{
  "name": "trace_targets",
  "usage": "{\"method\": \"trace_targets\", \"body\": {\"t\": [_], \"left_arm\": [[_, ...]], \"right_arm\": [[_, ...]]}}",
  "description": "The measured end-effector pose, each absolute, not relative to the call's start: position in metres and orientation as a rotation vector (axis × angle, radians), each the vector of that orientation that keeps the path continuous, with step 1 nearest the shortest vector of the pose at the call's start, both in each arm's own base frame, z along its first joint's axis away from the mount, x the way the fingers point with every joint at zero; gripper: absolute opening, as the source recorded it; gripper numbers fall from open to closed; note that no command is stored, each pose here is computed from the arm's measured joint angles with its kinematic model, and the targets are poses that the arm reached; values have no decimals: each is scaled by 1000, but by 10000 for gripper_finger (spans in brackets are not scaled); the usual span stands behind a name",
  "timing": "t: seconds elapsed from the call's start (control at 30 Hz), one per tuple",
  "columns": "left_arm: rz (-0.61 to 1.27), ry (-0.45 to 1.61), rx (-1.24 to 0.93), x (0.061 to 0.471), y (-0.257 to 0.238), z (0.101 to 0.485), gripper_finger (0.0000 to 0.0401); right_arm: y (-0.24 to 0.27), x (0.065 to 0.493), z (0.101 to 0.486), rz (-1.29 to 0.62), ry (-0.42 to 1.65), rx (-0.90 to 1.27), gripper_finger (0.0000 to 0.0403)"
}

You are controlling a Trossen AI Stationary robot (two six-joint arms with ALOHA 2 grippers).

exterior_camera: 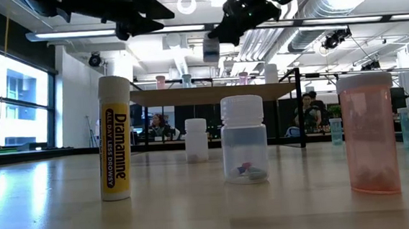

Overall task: Pick and place medicine bottles onto shelf by color
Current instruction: Put the white pill bottle on the shelf

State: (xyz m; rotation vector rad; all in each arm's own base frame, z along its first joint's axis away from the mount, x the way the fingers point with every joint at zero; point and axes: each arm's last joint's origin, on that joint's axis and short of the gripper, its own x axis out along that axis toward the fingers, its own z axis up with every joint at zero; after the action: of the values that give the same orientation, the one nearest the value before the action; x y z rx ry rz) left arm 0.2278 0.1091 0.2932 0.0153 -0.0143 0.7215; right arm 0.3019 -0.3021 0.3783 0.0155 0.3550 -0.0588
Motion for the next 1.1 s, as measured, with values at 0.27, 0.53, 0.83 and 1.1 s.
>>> {"method": "trace_targets", "body": {"t": [0.27,0.53,0.83,1.1], "left_arm": [[753,-2,46,227,110,293,280],[759,4,46,227,110,293,280],[757,14,45,227,110,292,280],[756,34,42,227,110,290,280]], "right_arm": [[-316,296,362,-60,408,26,151],[-322,295,341,17,455,138,151],[-315,316,320,38,521,170,151],[-300,332,315,4,586,143,151]]}}
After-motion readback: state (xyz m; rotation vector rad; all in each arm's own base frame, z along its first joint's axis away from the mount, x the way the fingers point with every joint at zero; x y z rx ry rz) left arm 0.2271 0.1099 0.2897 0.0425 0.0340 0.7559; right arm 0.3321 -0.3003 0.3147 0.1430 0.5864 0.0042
